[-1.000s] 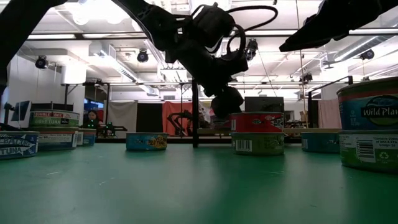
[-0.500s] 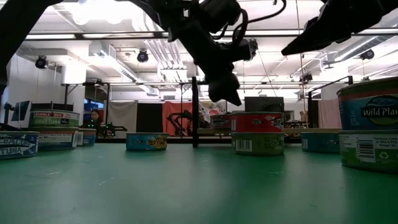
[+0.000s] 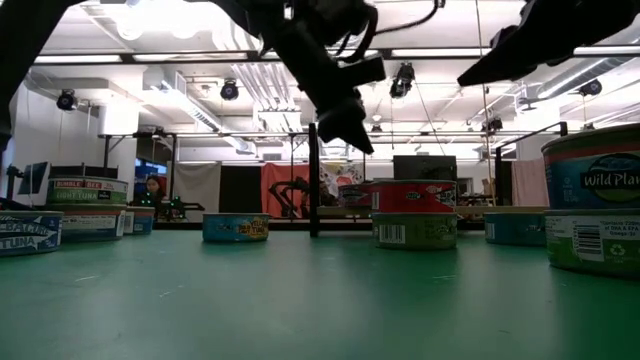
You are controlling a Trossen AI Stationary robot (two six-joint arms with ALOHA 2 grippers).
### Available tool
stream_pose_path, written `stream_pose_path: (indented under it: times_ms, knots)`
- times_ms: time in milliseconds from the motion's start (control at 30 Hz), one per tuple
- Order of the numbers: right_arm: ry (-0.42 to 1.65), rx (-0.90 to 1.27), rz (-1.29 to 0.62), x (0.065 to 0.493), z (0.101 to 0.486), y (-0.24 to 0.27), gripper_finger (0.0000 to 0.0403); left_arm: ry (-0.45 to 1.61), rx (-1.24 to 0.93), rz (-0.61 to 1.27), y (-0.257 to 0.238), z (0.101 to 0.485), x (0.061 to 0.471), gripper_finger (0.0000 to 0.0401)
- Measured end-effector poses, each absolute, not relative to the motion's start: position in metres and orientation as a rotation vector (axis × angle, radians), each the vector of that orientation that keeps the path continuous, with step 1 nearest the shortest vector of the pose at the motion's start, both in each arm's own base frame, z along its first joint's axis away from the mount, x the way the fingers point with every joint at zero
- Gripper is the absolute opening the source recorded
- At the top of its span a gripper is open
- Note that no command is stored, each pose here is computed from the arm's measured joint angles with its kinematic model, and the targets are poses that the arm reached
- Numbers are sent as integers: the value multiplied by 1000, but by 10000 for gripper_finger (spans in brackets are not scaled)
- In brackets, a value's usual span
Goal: Stack canned seafood by type on shelf
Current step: Put the red tuna can on the shelf
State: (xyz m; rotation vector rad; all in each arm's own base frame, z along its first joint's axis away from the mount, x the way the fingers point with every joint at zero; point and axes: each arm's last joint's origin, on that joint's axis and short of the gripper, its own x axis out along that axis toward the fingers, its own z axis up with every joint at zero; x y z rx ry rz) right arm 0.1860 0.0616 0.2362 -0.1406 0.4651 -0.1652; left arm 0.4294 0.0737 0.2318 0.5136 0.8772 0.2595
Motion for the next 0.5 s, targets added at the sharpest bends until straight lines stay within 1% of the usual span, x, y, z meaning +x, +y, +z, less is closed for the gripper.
stream_pose_path:
  times_ms: [133, 233, 367, 500]
  knots:
    - [435, -142, -133, 180, 242, 65, 193, 844, 386, 171, 91, 230, 427, 1]
    - [414, -155, -98, 174, 246, 69, 169, 843, 342, 178, 97, 229, 425, 0]
    - [381, -158, -66, 169, 251, 72, 128, 840, 338, 181, 99, 229, 425, 0]
    - [370, -165, -50, 166, 253, 74, 77, 855, 317, 186, 99, 221, 427, 0]
